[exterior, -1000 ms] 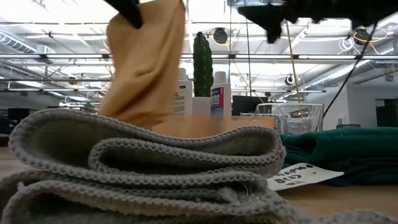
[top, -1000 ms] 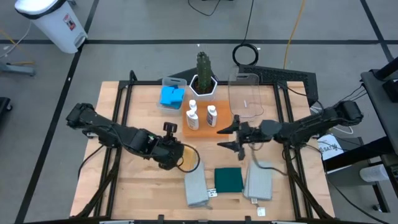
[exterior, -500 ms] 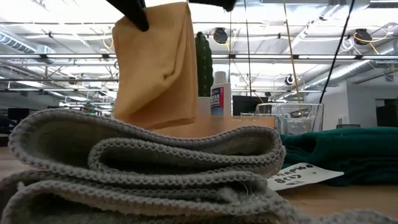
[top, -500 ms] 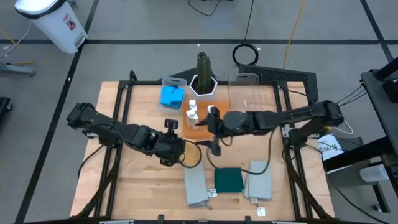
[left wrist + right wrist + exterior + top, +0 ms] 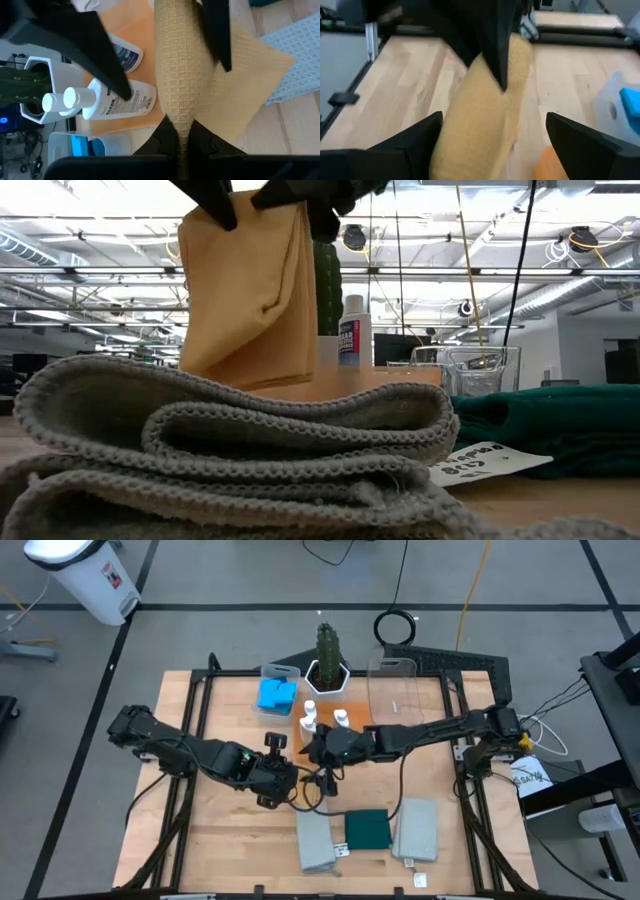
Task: Pick & Place Kitchen Items
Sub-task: Put the orange microfiber towel into the transparent bin
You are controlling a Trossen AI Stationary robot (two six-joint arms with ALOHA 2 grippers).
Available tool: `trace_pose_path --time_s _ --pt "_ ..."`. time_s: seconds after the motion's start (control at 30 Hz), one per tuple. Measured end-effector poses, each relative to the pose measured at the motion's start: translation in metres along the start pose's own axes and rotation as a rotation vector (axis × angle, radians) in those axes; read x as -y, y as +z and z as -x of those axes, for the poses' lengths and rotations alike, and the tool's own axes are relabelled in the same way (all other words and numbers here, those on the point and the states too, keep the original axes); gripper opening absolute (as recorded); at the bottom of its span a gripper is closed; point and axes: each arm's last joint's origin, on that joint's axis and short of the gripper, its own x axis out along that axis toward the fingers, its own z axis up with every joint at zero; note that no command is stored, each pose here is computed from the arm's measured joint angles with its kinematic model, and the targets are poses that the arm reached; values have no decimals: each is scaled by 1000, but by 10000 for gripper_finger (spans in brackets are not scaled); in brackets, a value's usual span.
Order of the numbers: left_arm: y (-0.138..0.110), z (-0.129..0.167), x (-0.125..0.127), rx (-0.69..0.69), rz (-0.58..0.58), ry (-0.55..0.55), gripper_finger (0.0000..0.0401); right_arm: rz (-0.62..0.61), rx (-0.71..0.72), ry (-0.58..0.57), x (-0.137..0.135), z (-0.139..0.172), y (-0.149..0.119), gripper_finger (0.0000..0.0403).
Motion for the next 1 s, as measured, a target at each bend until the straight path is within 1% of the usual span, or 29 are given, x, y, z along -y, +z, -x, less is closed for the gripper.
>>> trace_pose_path --time_s 0.17,0.27,0.33,0.47,0.63,0.7,0.73,0.83,0.93,1.0 --pt "0 0 0 0 3 -6 11 -14 -16 -4 2 -6 -4 305" --pt "0 0 0 1 9 -15 11 -35 -6 -11 4 -5 -3 279" --pt "0 0 0 1 16 -17 11 -48 -5 -12 5 -5 -3 254" --pt "0 0 1 3 26 -25 18 -63 -10 -14 7 -5 -3 189" --pt "3 0 1 25 40 -26 18 -64 -20 -14 7 -5 -4 81" --pt "5 0 1 47 62 -32 22 -61 -20 12 6 -5 -4 31" --pt "6 0 1 57 71 -34 28 -53 -22 32 6 -5 -4 17" --pt "9 1 2 82 83 -50 49 -45 -25 63 5 -4 -4 11" --pt "8 8 1 107 94 -121 70 -30 -31 71 2 -5 -5 5" --pt "5 18 -5 147 113 -167 79 -26 -40 72 1 -5 -6 4"
